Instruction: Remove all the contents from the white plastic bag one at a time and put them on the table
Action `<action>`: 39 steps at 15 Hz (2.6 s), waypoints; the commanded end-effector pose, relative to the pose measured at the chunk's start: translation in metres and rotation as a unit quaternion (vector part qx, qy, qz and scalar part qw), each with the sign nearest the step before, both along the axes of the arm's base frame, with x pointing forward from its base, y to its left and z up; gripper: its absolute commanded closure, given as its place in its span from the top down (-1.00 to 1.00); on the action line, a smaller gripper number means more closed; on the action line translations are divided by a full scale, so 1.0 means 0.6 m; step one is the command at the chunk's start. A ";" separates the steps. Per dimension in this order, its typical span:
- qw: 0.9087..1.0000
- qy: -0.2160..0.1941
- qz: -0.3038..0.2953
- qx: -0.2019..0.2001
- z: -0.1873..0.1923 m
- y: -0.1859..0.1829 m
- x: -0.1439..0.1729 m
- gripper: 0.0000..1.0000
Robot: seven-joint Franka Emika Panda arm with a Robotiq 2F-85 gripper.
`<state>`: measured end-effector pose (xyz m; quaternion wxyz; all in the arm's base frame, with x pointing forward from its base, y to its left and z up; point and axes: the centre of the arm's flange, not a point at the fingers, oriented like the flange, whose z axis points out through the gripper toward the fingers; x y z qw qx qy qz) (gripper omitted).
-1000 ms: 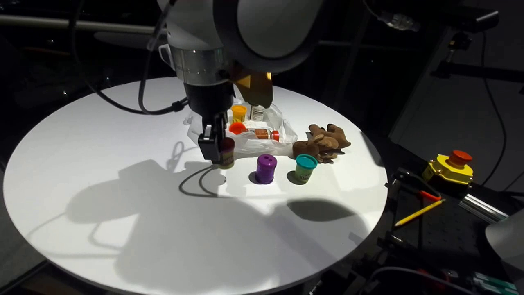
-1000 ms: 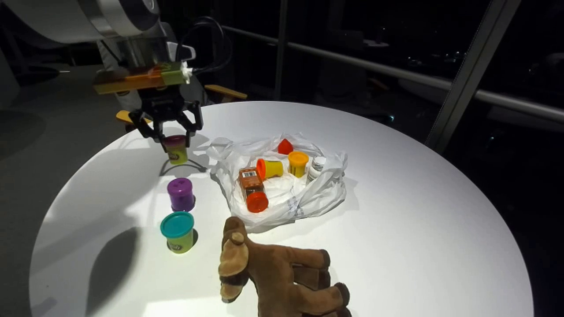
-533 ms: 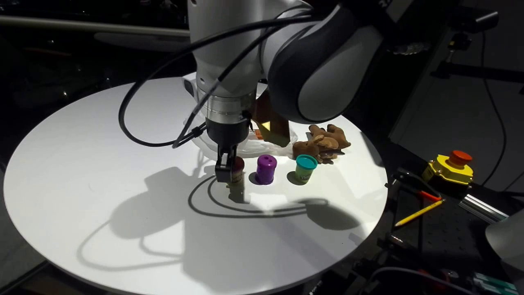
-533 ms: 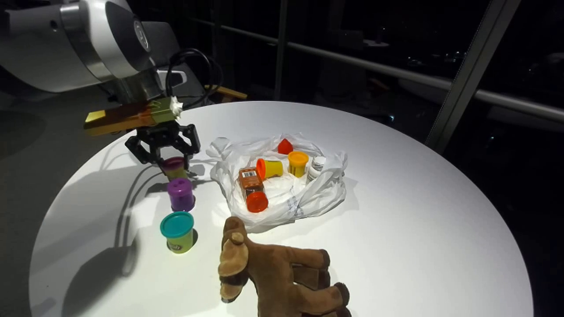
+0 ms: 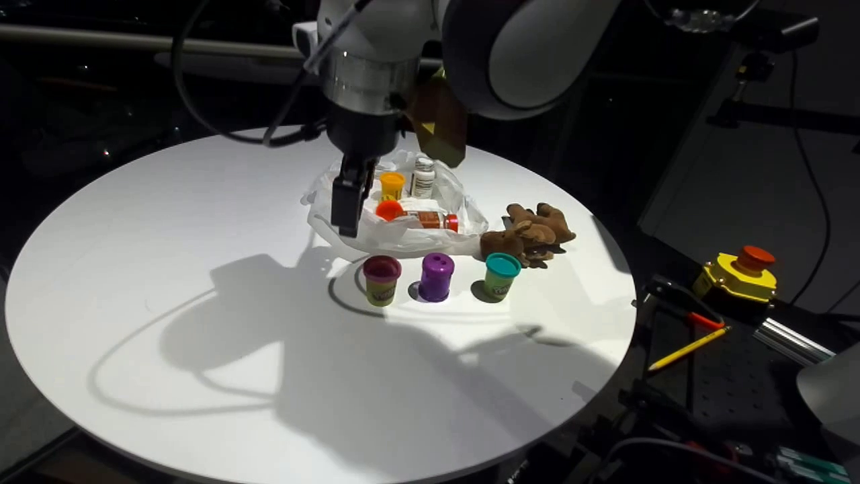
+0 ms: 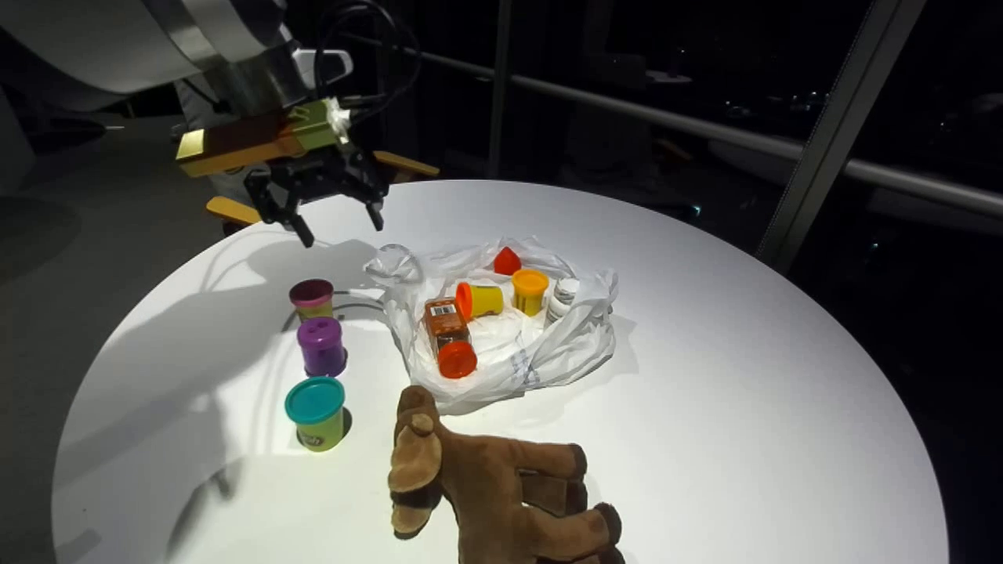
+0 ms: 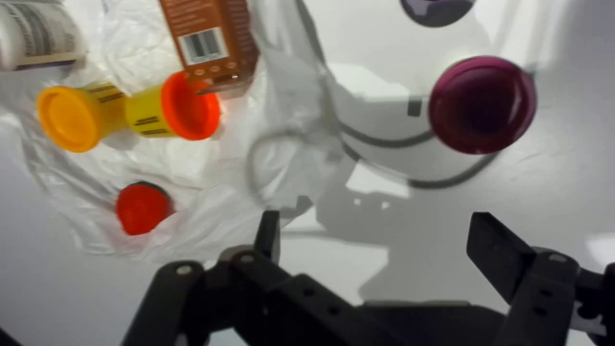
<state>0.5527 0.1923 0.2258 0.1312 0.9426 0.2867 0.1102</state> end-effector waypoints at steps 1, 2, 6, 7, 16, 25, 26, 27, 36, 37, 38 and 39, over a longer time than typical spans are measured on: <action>0.999 -0.014 -0.047 -0.007 0.048 -0.095 0.072 1.00; 0.998 -0.004 -0.061 -0.003 0.047 -0.128 0.093 1.00; 0.994 0.018 -0.107 0.015 0.012 -0.258 0.163 1.00; 0.993 0.022 -0.116 0.025 0.002 -0.283 0.176 1.00; 0.987 0.037 -0.142 0.061 -0.066 -0.353 0.242 1.00; 0.986 0.050 -0.148 0.050 -0.093 -0.370 0.260 -0.16; 0.987 0.046 -0.147 0.052 -0.082 -0.367 0.258 -0.30; 0.987 0.044 -0.145 0.053 -0.071 -0.362 0.256 -0.43; 0.995 0.042 -0.088 0.000 0.081 -0.144 0.195 -0.43; 0.996 0.048 -0.069 0.000 0.090 -0.104 0.183 -0.43; 0.997 0.051 -0.052 -0.001 0.086 -0.064 0.175 -0.43; 0.997 0.061 -0.036 -0.003 0.062 -0.030 0.170 -0.43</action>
